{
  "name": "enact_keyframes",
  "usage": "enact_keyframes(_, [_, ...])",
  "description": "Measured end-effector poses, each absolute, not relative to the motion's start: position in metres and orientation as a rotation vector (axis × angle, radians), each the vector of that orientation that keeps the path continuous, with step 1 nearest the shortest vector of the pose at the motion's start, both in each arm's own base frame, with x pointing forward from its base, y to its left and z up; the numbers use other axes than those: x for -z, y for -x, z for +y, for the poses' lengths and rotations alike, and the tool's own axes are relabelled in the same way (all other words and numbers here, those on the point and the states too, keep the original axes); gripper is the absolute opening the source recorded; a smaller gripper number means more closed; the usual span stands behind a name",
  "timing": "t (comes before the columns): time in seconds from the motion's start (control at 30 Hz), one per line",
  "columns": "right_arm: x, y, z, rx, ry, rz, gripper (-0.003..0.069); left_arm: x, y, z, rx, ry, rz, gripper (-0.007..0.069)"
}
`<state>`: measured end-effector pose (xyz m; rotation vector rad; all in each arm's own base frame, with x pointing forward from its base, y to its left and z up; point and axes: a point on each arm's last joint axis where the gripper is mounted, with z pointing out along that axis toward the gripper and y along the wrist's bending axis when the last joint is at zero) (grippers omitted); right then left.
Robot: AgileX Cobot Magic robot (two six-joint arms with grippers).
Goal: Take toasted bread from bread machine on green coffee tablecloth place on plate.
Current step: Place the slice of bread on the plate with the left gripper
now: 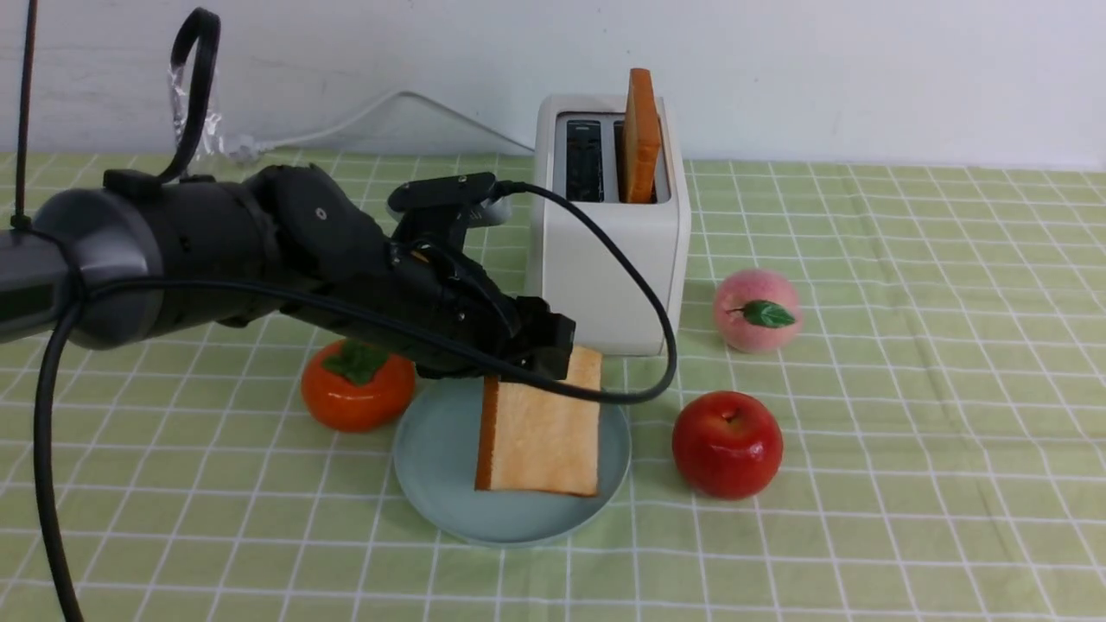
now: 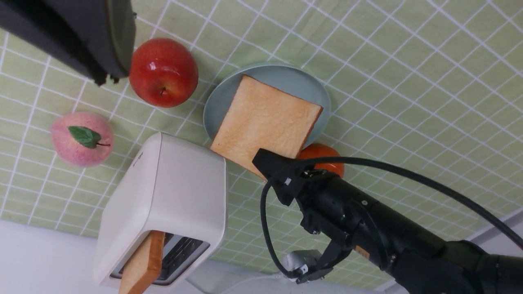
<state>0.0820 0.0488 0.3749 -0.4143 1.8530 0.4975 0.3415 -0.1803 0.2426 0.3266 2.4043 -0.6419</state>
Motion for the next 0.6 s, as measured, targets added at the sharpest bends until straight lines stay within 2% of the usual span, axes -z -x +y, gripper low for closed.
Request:
enact_keyframes(0.03, [-0.375,-0.082,0.049,-0.499,0.416,1.855,-0.0001,-0.246,-0.341,-0.179,0.633,-0.331,2.39,0.0558])
enact_keyframes(0.13, [-0.375,-0.082,0.049,-0.5,0.418,1.857,0.0,-0.258,-0.34,-0.176,0.594,-0.355,2.336,0.0645])
enact_keyframes(0.33, [-0.375,-0.082,0.049,-0.499,0.419,1.857,0.0,-0.279,-0.338,-0.168,0.476,-0.431,2.218,0.0654])
enact_keyframes(0.43, [-0.375,-0.082,0.049,-0.498,0.42,1.857,0.0001,-0.293,-0.333,-0.164,0.415,-0.487,2.158,0.0603])
enact_keyframes(0.47, [-0.375,-0.082,0.049,-0.498,0.42,1.857,0.0001,-0.302,-0.329,-0.161,0.395,-0.51,2.13,0.0552])
enact_keyframes(0.5, [-0.375,-0.082,0.049,-0.498,0.42,1.857,0.0001,-0.303,-0.329,-0.161,0.391,-0.514,2.128,0.0543])
enact_keyframes(0.53, [-0.375,-0.082,0.049,-0.497,0.421,1.856,0.0002,-0.313,-0.323,-0.158,0.385,-0.528,2.107,0.0469])
enact_keyframes(0.6, [-0.375,-0.082,0.049,-0.497,0.421,1.856,0.0002,-0.325,-0.314,-0.155,0.383,-0.546,2.089,0.0372])
